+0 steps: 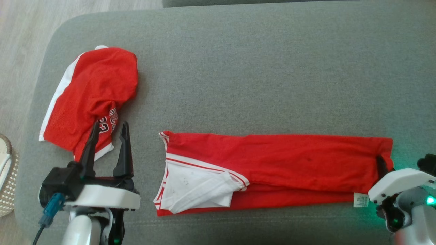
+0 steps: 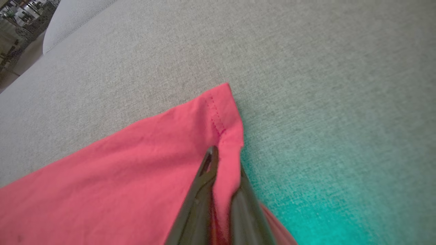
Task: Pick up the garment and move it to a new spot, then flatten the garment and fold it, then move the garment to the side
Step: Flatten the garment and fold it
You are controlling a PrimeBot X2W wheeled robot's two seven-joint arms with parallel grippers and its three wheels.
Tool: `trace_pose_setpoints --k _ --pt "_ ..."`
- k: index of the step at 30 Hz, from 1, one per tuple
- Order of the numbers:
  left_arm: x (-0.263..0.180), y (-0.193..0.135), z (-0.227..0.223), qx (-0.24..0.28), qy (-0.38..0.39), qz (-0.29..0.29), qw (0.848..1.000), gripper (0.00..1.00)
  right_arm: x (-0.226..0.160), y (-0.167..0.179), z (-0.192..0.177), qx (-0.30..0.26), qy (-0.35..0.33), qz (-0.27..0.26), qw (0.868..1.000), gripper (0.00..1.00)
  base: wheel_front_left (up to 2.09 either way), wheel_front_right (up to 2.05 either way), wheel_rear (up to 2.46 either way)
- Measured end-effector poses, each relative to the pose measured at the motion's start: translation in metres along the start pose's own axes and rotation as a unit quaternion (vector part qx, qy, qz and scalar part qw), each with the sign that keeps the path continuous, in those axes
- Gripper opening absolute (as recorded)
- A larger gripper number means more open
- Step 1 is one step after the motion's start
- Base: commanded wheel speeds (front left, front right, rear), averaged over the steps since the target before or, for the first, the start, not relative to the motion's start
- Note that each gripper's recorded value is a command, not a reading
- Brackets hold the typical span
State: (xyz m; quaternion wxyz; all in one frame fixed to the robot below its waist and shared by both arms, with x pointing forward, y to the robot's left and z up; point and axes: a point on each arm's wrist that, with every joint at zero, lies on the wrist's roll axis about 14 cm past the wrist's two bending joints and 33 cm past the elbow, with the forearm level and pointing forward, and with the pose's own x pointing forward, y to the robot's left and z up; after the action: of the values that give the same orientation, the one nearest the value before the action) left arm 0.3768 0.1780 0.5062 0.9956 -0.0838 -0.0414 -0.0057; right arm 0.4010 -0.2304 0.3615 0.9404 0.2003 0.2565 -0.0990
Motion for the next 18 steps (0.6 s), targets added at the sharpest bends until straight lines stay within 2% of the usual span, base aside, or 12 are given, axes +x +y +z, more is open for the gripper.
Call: trace_pose_setpoints --k 5,11,18 --pt "-0.001 0.0 0.005 0.001 -0.007 0.001 1.0 1.0 -0.003 -0.001 0.013 -0.014 -0.021 0.004 1.0 0.0 0.0 0.0 0.0" --pt "-0.004 -0.001 0.009 -0.006 -0.013 0.003 1.0 1.0 -0.008 -0.002 0.048 -0.032 -0.07 0.003 0.997 0.0 0.0 0.0 0.0" --pt "-0.006 -0.002 0.01 -0.006 -0.015 0.003 1.0 1.0 -0.012 -0.035 0.08 -0.062 -0.092 -0.045 0.993 0.0 0.0 0.0 0.0"
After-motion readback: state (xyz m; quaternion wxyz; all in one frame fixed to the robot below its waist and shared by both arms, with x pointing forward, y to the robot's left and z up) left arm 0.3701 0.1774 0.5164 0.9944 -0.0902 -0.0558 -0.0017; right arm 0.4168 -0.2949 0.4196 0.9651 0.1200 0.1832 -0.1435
